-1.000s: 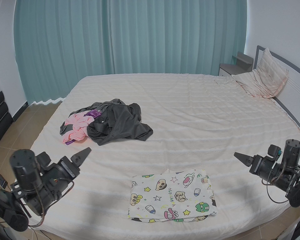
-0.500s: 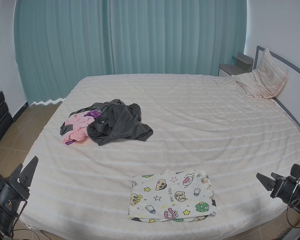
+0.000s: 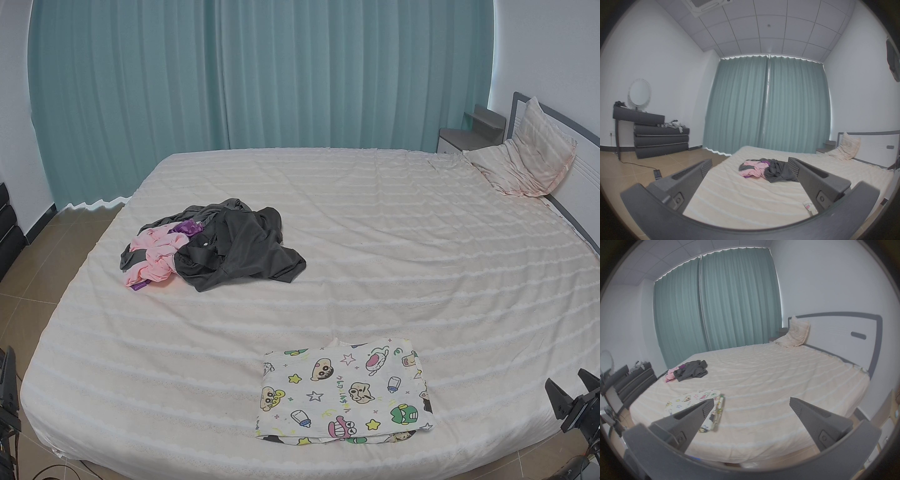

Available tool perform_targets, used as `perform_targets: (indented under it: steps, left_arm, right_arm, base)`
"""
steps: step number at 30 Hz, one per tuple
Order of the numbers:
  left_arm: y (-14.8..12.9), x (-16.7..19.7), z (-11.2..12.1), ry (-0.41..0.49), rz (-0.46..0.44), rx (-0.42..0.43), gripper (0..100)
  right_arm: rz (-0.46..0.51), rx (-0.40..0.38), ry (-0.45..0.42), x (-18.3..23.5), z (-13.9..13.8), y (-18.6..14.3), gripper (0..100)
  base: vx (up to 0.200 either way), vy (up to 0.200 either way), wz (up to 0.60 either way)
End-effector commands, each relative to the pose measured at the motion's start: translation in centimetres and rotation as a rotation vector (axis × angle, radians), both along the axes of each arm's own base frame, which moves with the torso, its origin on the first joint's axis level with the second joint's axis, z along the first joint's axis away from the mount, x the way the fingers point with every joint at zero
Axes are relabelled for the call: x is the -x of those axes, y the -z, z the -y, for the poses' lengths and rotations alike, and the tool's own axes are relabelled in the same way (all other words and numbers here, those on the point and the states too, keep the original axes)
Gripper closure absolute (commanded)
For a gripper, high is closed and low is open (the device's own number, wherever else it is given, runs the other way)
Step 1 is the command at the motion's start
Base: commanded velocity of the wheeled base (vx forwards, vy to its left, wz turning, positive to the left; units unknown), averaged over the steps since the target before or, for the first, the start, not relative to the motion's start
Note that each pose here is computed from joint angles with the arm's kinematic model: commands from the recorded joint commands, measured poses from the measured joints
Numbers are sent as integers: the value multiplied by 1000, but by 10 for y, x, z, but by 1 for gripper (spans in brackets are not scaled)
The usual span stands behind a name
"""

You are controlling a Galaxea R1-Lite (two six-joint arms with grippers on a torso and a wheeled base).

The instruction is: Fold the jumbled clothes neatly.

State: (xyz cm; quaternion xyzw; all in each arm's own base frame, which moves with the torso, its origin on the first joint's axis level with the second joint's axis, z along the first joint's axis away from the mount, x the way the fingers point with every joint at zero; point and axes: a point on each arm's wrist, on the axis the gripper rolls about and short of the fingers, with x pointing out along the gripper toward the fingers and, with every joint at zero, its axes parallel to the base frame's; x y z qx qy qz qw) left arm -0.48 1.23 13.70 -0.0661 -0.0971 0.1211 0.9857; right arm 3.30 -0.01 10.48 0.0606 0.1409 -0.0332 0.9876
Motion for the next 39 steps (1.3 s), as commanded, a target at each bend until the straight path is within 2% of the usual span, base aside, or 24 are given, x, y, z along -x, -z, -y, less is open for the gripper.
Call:
perform_targets:
  steps: [1, 5, 6, 8, 13, 16, 19, 25, 27, 30, 31, 32, 34, 36, 39]
  left_arm:
    - [6, 17, -1, -100, 87, -11, 0]
    - [7, 24, 3, -116, 132, -52, 0]
    - [9, 29, 5, -119, 166, -78, 0]
    - [8, 30, 5, -114, 177, -85, 0]
    - [9, 30, 5, -118, 173, -100, 0]
    - [10, 31, 5, -103, 182, -113, 0]
    - [16, 29, 6, -52, 176, -147, 0]
    - [24, 25, 8, 3, 152, -176, 0]
    - [26, 25, 8, 20, 130, -193, 0]
    - [36, 21, 8, 46, 33, -199, 0]
    - [36, 21, 8, 46, 33, -199, 0]
    - [44, 20, 9, 55, -47, -199, 0]
    - [51, 19, 9, 62, -117, -197, 0]
    - [55, 18, 9, 76, -157, -193, 0]
    - [55, 18, 9, 108, -159, -199, 0]
  right_arm:
    - [76, 81, 92, 19, 3, 7, 0]
    - [85, 148, 104, 28, 3, 13, 0]
    - [100, 173, 88, 34, 3, 17, 0]
    - [118, 185, 62, 39, 2, 20, 0]
    - [241, 196, -3, 50, 0, 20, 0]
    - [244, 195, -10, 50, -1, 20, 0]
    - [244, 192, -29, 50, -1, 21, 0]
    - [264, 174, -176, 50, -4, 21, 0]
    - [277, 183, -182, 50, -4, 20, 0]
    - [272, 194, -175, 49, -4, 21, 0]
    - [272, 194, -175, 49, -4, 21, 0]
    - [261, 193, -171, 50, -4, 21, 0]
    - [249, 192, -165, 50, -4, 22, 0]
    - [243, 195, -106, 50, -2, 22, 0]
    - [240, 209, -11, 50, 0, 21, 0]
  base:
    - [0, 0, 0]
    - [0, 0, 0]
    - [0, 0, 0]
    - [0, 0, 0]
    - [0, 0, 0]
    - [0, 0, 0]
    - [0, 0, 0]
    - [0, 0, 0]
    - [0, 0, 0]
    - [0, 0, 0]
    - [0, 0, 0]
    - [0, 0, 0]
    - [0, 0, 0]
    - [0, 0, 0]
    - [0, 0, 0]
